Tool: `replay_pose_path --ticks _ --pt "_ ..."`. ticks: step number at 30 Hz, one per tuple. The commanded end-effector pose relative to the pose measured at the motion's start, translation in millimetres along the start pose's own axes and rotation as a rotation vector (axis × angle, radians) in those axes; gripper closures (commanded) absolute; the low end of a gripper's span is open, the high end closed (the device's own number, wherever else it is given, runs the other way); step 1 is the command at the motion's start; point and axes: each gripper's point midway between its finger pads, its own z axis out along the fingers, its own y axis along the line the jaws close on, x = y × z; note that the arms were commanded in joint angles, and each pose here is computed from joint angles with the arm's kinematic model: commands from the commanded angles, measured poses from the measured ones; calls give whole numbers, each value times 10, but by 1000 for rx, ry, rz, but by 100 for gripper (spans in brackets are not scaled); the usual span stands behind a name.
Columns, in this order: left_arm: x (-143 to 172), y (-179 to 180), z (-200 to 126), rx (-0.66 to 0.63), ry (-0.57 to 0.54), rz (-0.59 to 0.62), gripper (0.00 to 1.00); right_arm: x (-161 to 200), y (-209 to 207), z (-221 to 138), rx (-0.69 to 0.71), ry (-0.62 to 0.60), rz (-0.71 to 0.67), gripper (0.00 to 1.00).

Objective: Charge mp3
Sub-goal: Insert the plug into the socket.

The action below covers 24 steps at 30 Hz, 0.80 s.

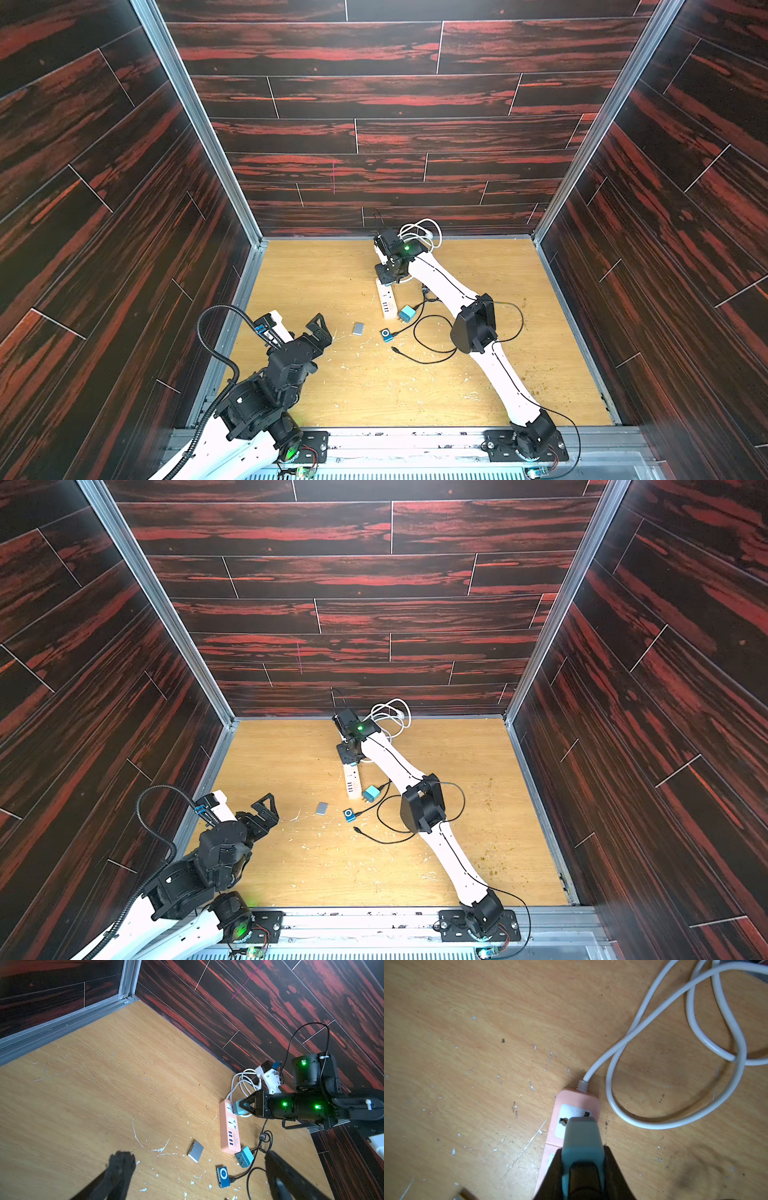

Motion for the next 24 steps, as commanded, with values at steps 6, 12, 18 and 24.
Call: replay_pose_path --ticks 6,12,18,24 --pt "79 88 39 -37 17 31 0 820 -1 650 58 272 15 100" --pt "96 99 48 -43 21 28 0 940 19 717 101 298 33 100" --pt "103 110 45 -46 25 32 0 1033 98 673 88 325 37 100" --pt "113 113 44 -42 29 29 0 1197 97 777 56 390 64 100"
